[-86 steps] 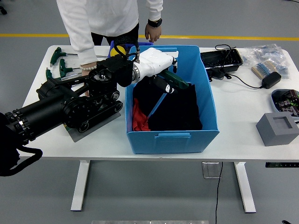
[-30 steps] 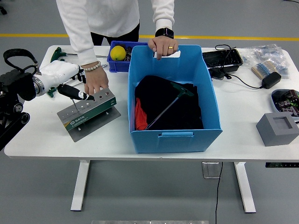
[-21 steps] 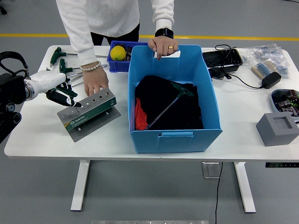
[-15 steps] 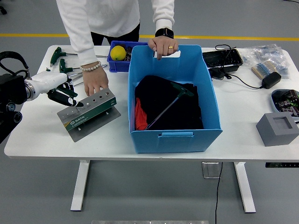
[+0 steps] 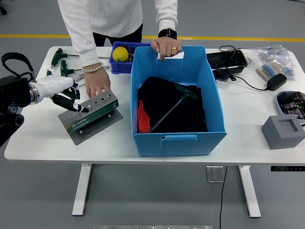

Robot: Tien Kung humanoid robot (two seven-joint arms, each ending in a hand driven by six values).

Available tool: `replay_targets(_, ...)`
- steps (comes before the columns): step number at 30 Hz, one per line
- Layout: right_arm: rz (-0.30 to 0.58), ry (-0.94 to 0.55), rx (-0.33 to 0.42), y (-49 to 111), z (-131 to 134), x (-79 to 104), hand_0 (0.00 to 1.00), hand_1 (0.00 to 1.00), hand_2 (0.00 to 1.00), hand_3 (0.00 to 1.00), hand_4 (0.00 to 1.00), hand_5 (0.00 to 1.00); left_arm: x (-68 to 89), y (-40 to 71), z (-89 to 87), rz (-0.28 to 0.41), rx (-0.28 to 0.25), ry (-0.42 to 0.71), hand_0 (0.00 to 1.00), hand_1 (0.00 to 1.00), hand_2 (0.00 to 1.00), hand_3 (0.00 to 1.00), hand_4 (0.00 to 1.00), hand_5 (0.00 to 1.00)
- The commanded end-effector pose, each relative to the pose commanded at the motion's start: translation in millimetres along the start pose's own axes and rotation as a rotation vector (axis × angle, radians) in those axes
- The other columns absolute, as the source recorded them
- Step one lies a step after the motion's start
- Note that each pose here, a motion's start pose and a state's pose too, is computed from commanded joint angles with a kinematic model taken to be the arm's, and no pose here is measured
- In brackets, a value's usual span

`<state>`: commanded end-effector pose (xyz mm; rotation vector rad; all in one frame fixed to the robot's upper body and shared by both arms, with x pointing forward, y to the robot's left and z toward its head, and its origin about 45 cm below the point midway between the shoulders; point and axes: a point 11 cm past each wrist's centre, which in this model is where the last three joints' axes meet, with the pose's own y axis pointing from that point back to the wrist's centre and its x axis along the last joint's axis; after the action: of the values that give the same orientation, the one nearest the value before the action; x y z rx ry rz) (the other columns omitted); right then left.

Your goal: Lift tool from toolbox,place it in box,lift tool from toolbox,place it in box

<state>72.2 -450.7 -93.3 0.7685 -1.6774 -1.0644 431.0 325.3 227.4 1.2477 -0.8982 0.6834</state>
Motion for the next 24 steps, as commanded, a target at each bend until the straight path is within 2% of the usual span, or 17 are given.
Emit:
replay_targets(4, -0.001, 0.000, 0.002, 0.2, -1.3, -0.3, 0.644, 0.624, 0.695, 0.559, 0.782, 0.682, 0.7, -0.1, 2.6, -0.007, -0.014, -0.005, 0.614, 0.624, 0.625, 0.538, 0.998, 0.739)
replay_targets(11, -0.001, -0.001, 0.003, 0.3, -2.3, -0.3, 0.645, 0.624, 0.695, 0.559, 0.782, 0.682, -0.3, 0.0, 0.6, -0.030, 0.000, -0.015, 0.618, 0.598, 0.598, 0.523, 0.998, 0.736)
replay_targets(12, -0.001, -0.002, 0.003, 0.3, -2.3, -0.3, 0.645, 0.624, 0.695, 0.560, 0.782, 0.682, -0.4, 0.0, 0.8, -0.032, -0.001, -0.015, 0.616, 0.554, 0.555, 0.471, 0.998, 0.736)
replay_targets(17, -0.002, -0.001, 0.004, 0.4, -2.9, -0.2, 0.645, 0.624, 0.695, 0.560, 0.782, 0.682, -0.8, -0.6, 1.7, -0.046, 0.002, -0.015, 0.616, 0.554, 0.555, 0.471, 0.998, 0.736)
replay_targets(18, -0.002, -0.001, 0.004, 0.4, -3.1, -0.2, 0.645, 0.624, 0.694, 0.558, 0.782, 0.682, -0.8, -0.7, 1.7, -0.047, 0.003, -0.015, 0.615, 0.522, 0.506, 0.448, 0.998, 0.736)
replay_targets(23, -0.002, -0.001, 0.004, 0.4, -3.1, -0.1, 0.645, 0.624, 0.694, 0.558, 0.782, 0.682, -0.1, -1.3, 2.8, -0.051, 0.002, -0.016, 0.615, 0.522, 0.506, 0.448, 0.998, 0.736)
replay_targets(24, -0.002, -0.001, 0.005, 0.4, -3.2, -0.1, 0.645, 0.624, 0.694, 0.559, 0.782, 0.682, 0.0, -1.5, 2.9, -0.053, 0.002, -0.014, 0.609, 0.487, 0.433, 0.419, 0.998, 0.737)
